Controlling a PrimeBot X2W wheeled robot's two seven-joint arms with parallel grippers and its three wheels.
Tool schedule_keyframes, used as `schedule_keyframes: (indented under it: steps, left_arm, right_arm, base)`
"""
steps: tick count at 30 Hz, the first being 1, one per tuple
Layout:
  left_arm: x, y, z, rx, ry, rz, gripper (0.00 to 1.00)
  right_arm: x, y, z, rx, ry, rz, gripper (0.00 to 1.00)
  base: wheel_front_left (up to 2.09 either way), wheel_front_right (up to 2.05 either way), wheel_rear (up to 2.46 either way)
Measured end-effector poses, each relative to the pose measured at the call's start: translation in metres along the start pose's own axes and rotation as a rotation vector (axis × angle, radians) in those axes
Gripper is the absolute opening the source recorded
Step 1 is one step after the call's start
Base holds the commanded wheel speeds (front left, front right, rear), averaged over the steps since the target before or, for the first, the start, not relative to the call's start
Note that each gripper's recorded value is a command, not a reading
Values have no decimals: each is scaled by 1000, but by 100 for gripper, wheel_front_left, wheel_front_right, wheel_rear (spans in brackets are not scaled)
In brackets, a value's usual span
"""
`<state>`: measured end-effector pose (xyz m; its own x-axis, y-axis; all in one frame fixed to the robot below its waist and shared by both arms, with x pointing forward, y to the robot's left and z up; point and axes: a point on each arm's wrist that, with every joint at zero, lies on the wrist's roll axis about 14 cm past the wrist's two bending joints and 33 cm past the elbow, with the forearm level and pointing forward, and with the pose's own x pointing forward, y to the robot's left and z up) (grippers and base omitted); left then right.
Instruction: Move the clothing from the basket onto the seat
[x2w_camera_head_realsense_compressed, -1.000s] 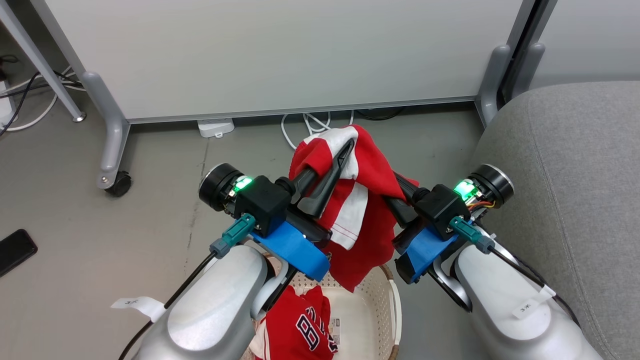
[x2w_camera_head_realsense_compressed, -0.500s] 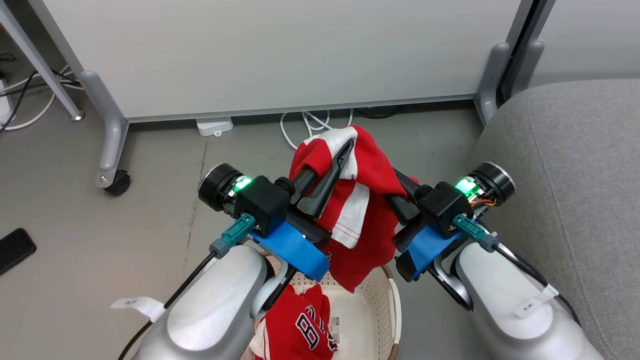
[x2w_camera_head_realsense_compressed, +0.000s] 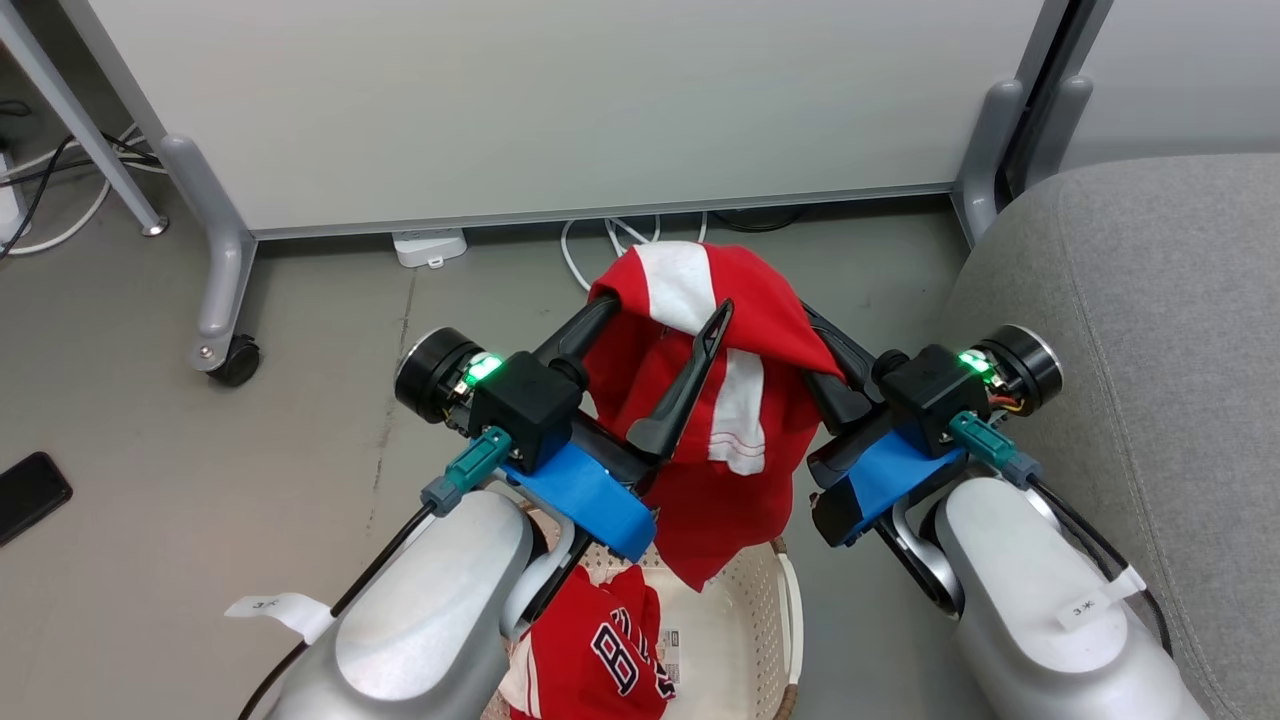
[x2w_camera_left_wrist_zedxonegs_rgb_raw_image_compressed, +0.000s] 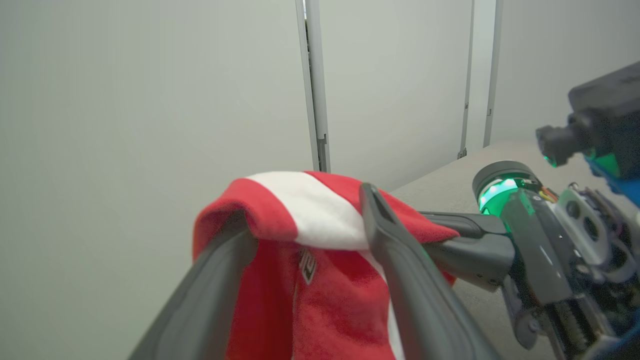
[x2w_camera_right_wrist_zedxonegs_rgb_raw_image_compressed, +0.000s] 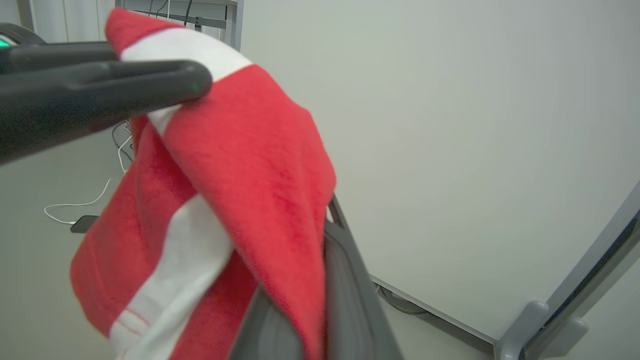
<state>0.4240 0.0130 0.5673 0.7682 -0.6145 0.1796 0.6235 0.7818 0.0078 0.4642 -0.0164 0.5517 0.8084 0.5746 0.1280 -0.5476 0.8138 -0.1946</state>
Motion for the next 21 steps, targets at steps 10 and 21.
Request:
schedule_keyframes:
  steps: [10,21]
  left_arm:
    - [0,-8,-18,-20,42,-23,100]
    - [4,-12,-33,-34,66,-48,100]
  right_arm:
    - [-11,-23,-10,47,13,-95,0]
    - [-37,-58,-13,71,14,-228,0]
  base:
    - [0,0,0]
    - [0,0,0]
